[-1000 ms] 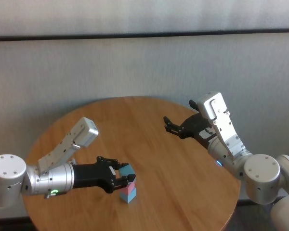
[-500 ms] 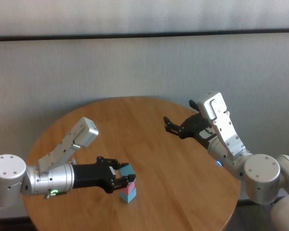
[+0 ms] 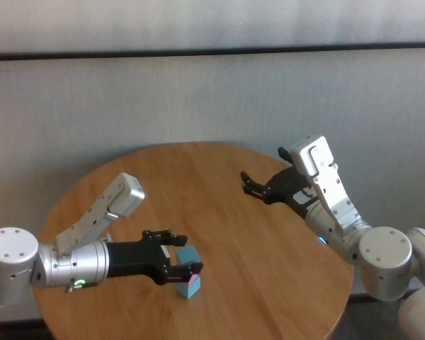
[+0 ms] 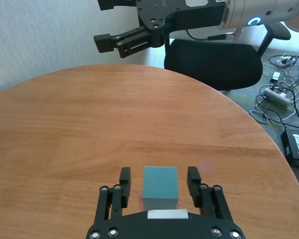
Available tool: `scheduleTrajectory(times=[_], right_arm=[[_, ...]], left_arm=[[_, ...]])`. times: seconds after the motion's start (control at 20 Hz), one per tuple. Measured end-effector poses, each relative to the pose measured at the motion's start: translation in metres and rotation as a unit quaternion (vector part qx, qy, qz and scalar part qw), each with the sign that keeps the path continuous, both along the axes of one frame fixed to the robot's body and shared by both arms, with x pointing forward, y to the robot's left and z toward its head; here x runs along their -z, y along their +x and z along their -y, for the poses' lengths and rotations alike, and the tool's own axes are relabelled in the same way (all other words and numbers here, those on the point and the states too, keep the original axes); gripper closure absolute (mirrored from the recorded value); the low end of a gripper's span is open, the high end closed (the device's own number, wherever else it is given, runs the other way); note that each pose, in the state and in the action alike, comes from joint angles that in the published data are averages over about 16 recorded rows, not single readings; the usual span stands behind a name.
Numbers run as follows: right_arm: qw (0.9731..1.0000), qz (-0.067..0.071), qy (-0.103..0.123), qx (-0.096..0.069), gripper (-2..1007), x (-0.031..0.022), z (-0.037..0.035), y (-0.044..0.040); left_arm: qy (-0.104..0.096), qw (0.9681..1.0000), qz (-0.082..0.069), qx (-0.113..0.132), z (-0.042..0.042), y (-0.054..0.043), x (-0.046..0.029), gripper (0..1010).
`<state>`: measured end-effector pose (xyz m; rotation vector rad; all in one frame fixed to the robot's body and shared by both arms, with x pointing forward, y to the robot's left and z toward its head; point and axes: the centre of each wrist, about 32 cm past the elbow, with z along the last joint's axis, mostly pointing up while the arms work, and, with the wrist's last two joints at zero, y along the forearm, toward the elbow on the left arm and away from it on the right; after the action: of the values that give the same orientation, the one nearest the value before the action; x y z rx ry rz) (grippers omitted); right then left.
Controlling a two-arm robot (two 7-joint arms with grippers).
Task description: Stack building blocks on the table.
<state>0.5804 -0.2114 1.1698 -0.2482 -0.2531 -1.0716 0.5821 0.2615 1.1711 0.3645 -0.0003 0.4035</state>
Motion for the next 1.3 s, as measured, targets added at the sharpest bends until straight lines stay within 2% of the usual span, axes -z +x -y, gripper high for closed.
scheduleTrajectory(times=[0.4, 0.85, 1.05, 1.3], right_arm=[[1.0, 0.0, 0.0, 0.0, 0, 0.0, 0.0, 0.0], [1.0, 0.0, 0.0, 0.0, 0, 0.0, 0.0, 0.0], [1.0, 0.0, 0.0, 0.0, 0, 0.0, 0.0, 0.0], [1.0, 0.0, 0.0, 0.0, 0, 0.0, 0.0, 0.0]], left_arm=[[-0.006, 1.0, -0.001, 0.007, -0.0027, -0.0003, -0.0006, 83], [-0.02, 0.9997, -0.005, 0.011, -0.0088, -0.0019, -0.0041, 8], [-0.039, 0.9992, -0.004, 0.004, -0.0138, -0.0044, -0.0072, 8], [-0.083, 0.9959, 0.019, -0.032, -0.023, -0.011, -0.0119, 8]])
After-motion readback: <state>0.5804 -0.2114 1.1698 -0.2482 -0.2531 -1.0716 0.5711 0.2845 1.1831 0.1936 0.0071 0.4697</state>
